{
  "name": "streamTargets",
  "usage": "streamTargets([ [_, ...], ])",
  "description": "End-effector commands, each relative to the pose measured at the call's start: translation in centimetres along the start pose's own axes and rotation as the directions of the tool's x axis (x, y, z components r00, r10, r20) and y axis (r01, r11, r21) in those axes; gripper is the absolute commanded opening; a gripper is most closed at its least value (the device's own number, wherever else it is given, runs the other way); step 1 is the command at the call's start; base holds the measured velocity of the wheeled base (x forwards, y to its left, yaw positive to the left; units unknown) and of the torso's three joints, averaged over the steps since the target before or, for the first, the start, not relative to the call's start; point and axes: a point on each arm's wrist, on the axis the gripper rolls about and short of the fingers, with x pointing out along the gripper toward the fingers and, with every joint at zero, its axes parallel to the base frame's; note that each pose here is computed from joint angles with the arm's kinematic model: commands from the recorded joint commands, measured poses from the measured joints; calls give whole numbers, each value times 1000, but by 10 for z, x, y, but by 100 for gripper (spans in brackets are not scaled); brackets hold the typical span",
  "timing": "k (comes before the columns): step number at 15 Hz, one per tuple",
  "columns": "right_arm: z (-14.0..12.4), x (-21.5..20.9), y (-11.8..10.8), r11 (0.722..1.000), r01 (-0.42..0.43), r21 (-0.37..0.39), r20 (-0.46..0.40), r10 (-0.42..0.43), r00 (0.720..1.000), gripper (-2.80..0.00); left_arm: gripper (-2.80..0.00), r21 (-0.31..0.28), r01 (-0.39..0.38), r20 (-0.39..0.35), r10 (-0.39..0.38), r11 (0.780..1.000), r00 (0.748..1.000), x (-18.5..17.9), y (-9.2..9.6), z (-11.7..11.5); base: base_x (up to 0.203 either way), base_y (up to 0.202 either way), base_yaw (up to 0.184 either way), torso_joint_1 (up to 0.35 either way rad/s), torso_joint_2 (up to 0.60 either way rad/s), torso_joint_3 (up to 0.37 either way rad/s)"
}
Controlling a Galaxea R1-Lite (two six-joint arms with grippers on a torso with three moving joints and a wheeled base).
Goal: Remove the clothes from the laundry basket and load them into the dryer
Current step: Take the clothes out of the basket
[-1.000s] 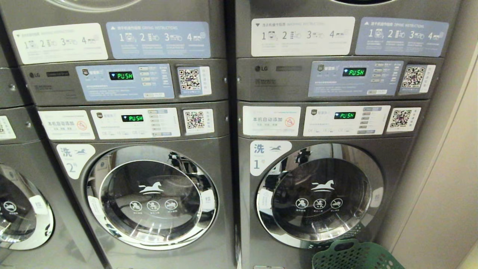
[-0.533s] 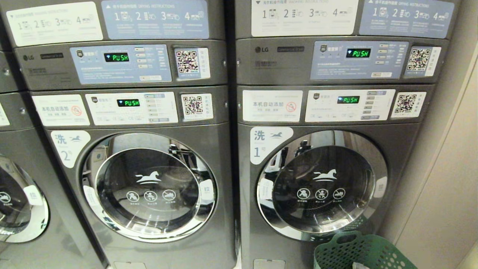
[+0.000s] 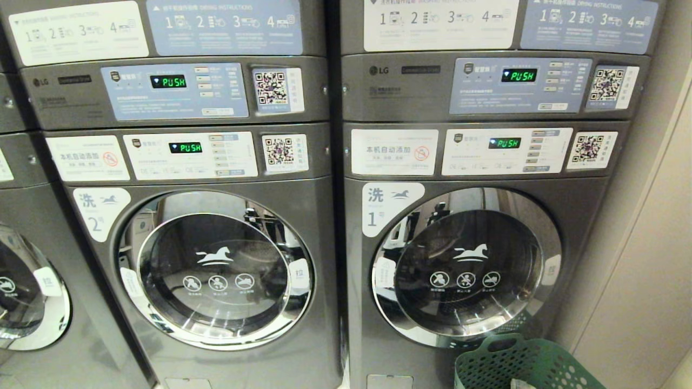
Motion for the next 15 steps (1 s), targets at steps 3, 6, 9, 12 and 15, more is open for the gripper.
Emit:
streamTargets([
  [3, 0, 0, 0, 1000, -1, 0, 2, 1, 1000, 0, -280, 1, 0, 4, 0, 1000, 1000, 0, 0, 0, 0, 0, 0, 0, 0, 0],
  [6, 0, 0, 0, 1000, -1, 0, 2, 1, 1000, 0, -280, 1, 0, 4, 0, 1000, 1000, 0, 0, 0, 0, 0, 0, 0, 0, 0],
  [9, 0, 0, 0, 1000, -1, -3, 2, 1, 1000, 0, -280, 0, 0, 4, 0, 1000, 1000, 0, 0, 0, 0, 0, 0, 0, 0, 0],
  [12, 0, 0, 0, 1000, -1, 0, 2, 1, 1000, 0, -280, 0, 1, 3, -1, 1000, 1000, 0, 0, 0, 0, 0, 0, 0, 0, 0],
  [15, 0, 0, 0, 1000, -1, -2, 2, 1, 1000, 0, -280, 0, -1, 4, 1, 1000, 1000, 0, 0, 0, 0, 0, 0, 0, 0, 0],
])
